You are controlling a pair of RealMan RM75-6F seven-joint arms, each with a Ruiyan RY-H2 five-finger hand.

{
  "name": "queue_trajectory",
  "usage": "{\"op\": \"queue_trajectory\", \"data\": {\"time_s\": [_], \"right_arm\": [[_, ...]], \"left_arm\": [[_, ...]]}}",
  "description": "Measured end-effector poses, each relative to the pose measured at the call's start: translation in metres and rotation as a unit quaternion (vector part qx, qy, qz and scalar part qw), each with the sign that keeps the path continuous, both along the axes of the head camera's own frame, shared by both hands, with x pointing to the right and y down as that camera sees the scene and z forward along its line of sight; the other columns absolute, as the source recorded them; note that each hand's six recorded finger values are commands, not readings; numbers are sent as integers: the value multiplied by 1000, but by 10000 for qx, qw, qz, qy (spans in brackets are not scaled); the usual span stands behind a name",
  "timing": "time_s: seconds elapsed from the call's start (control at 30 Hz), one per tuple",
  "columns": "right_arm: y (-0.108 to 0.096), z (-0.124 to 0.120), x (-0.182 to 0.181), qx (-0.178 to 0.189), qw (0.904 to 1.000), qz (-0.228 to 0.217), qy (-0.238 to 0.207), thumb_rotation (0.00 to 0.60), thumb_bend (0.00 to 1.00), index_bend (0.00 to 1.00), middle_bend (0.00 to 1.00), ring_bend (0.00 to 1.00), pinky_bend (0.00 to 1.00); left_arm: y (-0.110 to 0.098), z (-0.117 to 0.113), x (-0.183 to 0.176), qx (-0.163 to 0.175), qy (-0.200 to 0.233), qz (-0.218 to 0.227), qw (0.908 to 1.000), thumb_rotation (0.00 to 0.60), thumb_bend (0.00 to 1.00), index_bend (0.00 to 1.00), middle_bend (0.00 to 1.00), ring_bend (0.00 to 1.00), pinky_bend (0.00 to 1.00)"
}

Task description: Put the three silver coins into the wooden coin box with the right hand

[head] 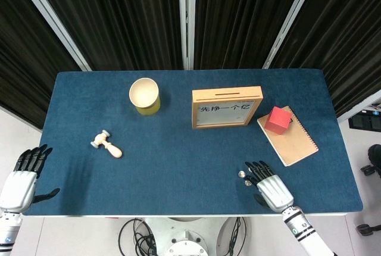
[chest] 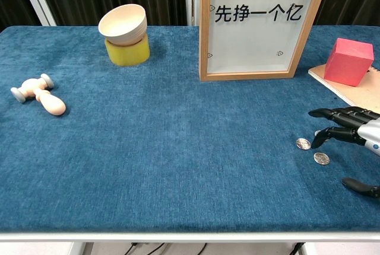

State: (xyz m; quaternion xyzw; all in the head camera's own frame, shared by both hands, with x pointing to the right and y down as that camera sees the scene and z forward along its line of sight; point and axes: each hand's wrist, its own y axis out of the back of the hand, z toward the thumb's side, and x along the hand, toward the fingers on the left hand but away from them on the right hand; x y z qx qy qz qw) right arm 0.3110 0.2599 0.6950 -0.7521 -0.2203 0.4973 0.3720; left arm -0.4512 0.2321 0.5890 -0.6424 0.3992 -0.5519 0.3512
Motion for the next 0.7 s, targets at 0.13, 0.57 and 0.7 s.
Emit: {"op": "queue_trajectory", "data": {"time_s": [0.13,0.57,0.7], "right_arm": [[0,3,-1,35,10000,30,-23,600,275,325,0,0,0],[-5,9,-1,160,9997,158,-73,600,290,400,0,0,0],[-6,10,-1,172,9997,173,-72,600,303,409,0,0,0]], "left_arm": [[0,0,0,9,8,2,10000,600,0,17,0,0,0],[-3,3,-2,-27,8,-1,10000,600,0,17,0,0,0],[-3,5,-3,-37,14,-8,10000,600,0,17,0,0,0]]}}
